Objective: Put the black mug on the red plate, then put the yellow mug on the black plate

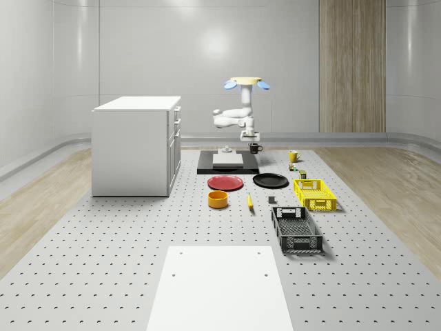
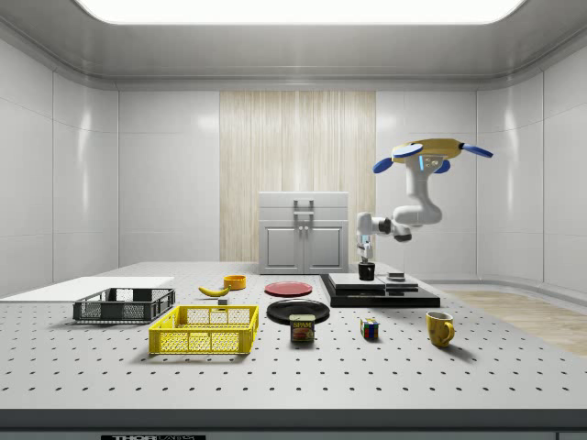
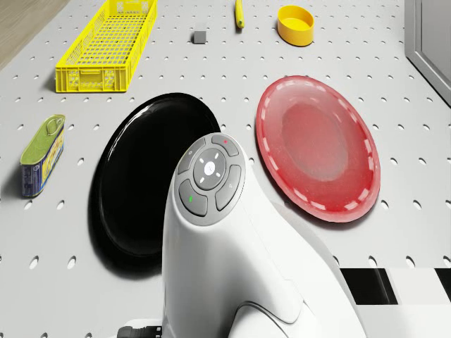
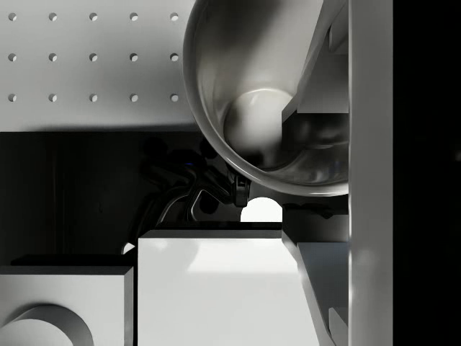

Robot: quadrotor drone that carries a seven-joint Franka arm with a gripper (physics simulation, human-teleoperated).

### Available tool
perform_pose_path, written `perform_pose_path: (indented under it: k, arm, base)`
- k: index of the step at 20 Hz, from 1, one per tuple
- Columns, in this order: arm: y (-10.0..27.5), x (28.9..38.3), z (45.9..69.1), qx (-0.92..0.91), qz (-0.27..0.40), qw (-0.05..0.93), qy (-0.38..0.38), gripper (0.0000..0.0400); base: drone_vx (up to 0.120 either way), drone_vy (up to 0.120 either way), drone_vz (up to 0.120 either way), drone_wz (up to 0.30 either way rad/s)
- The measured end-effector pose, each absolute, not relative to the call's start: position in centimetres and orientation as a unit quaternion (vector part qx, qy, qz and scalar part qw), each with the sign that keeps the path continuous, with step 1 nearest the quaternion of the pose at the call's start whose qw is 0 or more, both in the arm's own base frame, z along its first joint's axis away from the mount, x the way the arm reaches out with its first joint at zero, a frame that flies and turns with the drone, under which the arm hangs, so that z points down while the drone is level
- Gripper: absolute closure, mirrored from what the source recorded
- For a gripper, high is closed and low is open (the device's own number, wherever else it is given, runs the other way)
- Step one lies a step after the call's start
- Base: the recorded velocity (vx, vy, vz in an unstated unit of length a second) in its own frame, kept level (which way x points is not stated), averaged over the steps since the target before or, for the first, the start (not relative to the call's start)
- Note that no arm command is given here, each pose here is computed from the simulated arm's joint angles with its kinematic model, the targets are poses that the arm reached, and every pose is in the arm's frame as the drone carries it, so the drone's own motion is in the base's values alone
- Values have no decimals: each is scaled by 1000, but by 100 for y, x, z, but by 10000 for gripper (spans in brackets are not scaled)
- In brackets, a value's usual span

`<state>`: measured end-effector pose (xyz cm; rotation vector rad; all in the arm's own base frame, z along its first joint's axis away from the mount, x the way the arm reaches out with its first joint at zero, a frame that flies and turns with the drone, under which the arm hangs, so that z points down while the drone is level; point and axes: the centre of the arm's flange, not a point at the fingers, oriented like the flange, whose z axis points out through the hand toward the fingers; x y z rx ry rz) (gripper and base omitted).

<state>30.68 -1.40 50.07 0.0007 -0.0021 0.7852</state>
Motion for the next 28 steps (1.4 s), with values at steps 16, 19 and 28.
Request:
perform_pose_path:
  k: [16, 19, 28]
  arm:
    - [-140, 3068, 5007, 0, 383, 924, -1, 290]
    - [-140, 3068, 5007, 0, 383, 924, -1, 290]
    - [-140, 3068, 5007, 0, 383, 924, -1, 290]
  base:
    - [120, -120, 0, 0]
    - [120, -120, 0, 0]
    - [120, -120, 0, 0]
